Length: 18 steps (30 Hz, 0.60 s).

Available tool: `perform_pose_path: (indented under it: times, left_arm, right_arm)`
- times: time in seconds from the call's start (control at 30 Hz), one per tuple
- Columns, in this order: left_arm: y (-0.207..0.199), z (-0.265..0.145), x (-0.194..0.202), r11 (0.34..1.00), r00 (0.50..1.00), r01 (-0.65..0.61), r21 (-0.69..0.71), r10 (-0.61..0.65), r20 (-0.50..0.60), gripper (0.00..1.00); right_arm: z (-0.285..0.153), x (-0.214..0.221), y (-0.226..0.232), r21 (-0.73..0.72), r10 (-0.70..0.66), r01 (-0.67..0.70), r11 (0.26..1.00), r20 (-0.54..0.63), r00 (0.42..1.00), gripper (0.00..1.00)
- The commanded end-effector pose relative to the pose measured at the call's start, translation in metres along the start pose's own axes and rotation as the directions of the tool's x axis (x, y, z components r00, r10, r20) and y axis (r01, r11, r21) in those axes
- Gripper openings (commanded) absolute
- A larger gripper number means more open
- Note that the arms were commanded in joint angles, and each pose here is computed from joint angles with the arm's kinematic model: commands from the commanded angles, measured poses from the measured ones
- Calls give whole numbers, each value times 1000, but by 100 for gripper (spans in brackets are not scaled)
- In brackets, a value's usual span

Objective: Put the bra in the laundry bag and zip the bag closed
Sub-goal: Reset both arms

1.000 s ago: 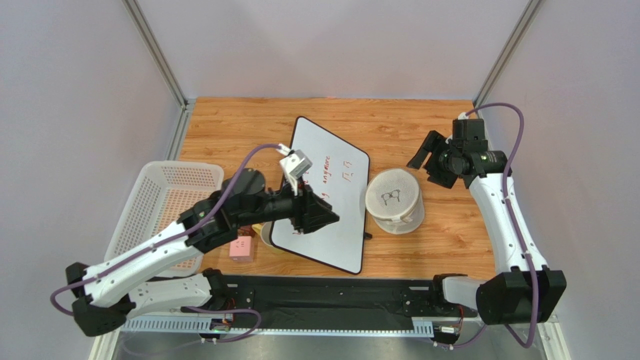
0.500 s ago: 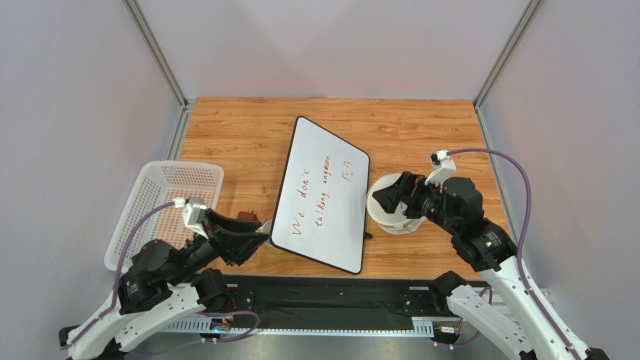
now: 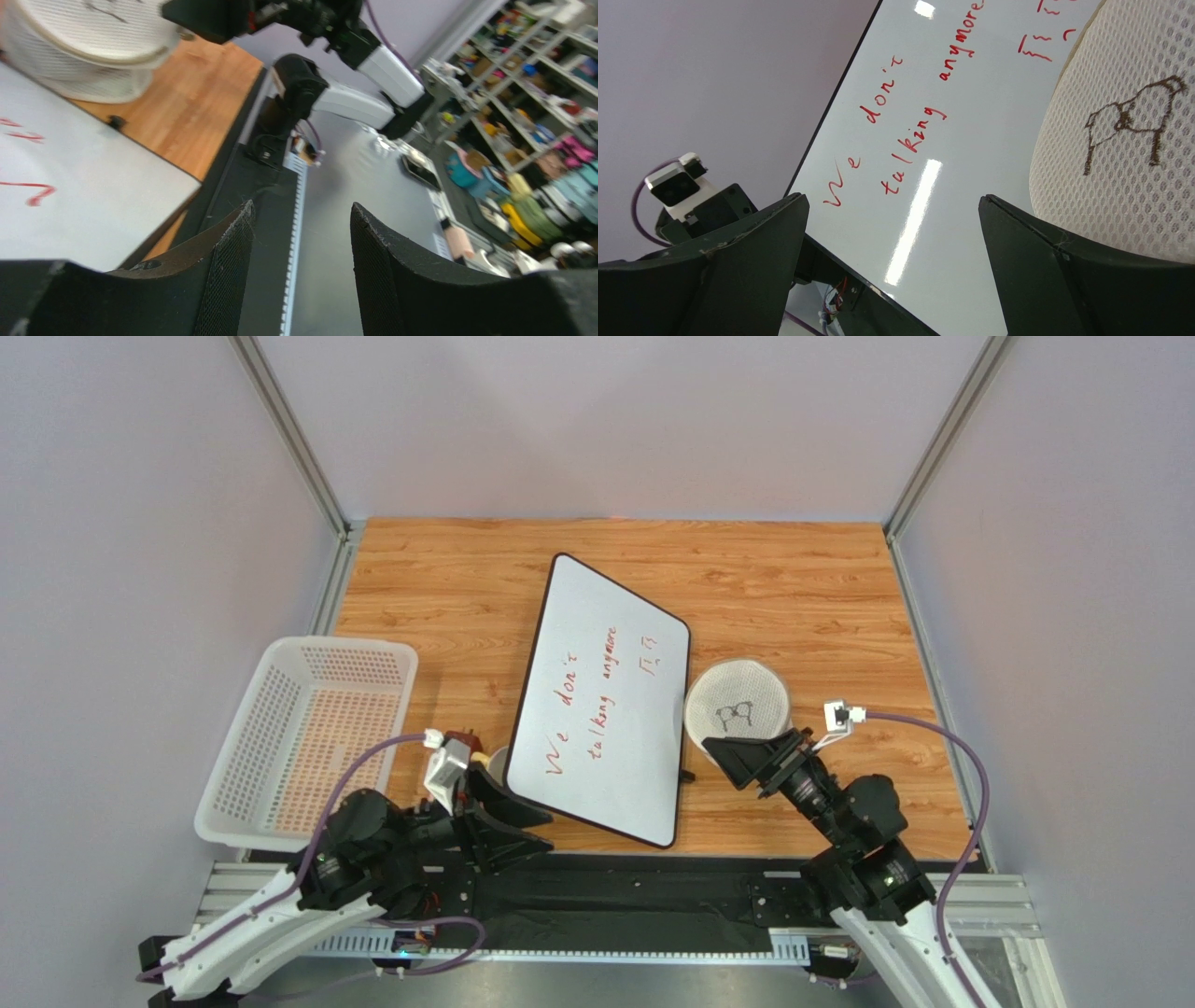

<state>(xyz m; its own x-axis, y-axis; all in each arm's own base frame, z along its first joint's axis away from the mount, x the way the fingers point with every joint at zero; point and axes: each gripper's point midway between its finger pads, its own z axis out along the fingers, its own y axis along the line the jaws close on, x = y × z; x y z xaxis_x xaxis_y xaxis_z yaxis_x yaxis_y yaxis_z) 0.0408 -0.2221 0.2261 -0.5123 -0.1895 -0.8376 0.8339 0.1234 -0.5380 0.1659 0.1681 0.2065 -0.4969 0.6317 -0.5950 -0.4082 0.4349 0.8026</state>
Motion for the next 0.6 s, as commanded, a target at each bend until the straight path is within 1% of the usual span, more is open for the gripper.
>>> perform_pose_path:
  times: [0.0, 0.03, 0.07, 0.13, 0.17, 0.2, 0.3, 0.4, 0.57]
  left_arm:
    - [-79, -21, -14, 874, 987, -57, 482, -22, 157, 59]
    - [-85, -25, -12, 850, 985, -64, 523, -30, 168, 60]
    - [-93, -33, -17, 818, 978, -81, 569, -46, 205, 60]
    - [-87, -32, 1, 802, 984, -59, 594, -53, 170, 60]
    - [-89, -35, 1, 790, 982, -56, 611, -67, 177, 60]
    - [-82, -32, 11, 794, 985, -30, 608, -80, 153, 60]
    - [-76, -29, 21, 800, 989, -5, 600, -84, 120, 60]
    - [-78, -30, 21, 795, 989, -17, 607, -77, 127, 60]
    - [-74, -26, 24, 807, 990, -8, 591, -77, 118, 59]
  right_arm:
    - [1, 9, 19, -132, 88, -91, 987, -31, 996, 100]
    - [0, 16, 19, -156, 103, -110, 982, -55, 993, 100]
    - [1, 21, 14, -184, 122, -129, 974, -50, 991, 100]
    - [2, 28, 13, -204, 167, -180, 962, -78, 983, 100]
    - [5, 39, -2, -186, 189, -203, 961, -90, 978, 100]
    - [5, 41, -5, -184, 203, -217, 959, -93, 975, 100]
    - [7, 46, -19, -125, 199, -210, 970, -94, 975, 100]
    - [8, 50, -29, -84, 184, -192, 978, -93, 978, 100]
    - [9, 52, -42, -32, 171, -174, 984, -86, 982, 100]
